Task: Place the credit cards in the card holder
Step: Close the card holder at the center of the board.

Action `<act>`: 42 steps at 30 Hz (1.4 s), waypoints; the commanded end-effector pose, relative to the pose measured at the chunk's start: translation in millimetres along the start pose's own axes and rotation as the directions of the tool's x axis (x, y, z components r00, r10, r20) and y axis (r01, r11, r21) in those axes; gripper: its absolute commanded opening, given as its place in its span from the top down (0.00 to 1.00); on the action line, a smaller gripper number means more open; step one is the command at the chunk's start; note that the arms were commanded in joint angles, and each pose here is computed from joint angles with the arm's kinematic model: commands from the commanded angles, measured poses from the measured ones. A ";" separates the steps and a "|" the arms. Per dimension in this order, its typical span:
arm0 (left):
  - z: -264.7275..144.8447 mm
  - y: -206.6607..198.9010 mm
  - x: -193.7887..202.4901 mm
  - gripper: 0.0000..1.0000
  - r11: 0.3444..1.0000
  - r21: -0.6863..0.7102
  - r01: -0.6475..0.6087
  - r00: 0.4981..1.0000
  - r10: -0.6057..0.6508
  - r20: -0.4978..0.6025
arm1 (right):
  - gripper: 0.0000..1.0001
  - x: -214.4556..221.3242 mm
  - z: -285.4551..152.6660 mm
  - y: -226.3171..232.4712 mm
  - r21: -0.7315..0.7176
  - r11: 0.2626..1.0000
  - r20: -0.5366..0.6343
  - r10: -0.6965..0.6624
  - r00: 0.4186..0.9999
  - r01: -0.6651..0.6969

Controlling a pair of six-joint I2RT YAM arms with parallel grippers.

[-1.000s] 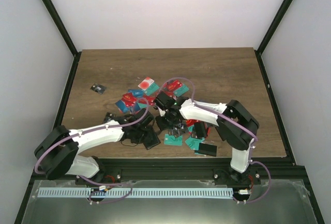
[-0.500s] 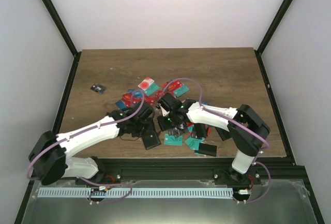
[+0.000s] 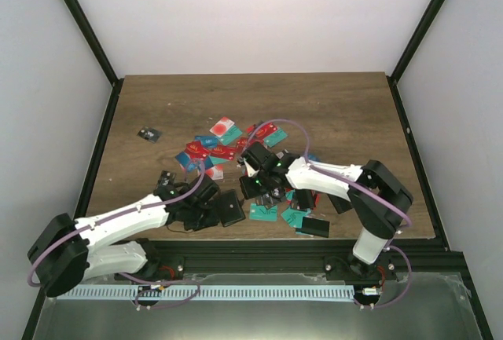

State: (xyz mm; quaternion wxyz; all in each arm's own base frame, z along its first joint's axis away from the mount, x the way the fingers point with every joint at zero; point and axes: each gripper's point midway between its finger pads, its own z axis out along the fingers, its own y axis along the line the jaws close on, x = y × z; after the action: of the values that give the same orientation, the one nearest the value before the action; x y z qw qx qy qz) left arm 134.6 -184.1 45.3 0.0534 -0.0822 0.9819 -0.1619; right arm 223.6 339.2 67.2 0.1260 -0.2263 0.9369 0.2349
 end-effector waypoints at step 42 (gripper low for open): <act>34.6 -48.3 -30.9 0.37 0.998 0.048 -0.031 0.999 0.030 0.019 | 0.99 10.5 -11.4 6.1 -0.056 0.998 0.039 -0.008 0.999 0.010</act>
State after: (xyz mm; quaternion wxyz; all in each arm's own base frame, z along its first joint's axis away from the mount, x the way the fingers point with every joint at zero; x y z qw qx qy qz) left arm 165.4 -229.9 22.5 0.0453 -0.0604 0.9815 -0.1757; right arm 214.7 331.0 67.0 0.1332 -0.2231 0.9326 0.2507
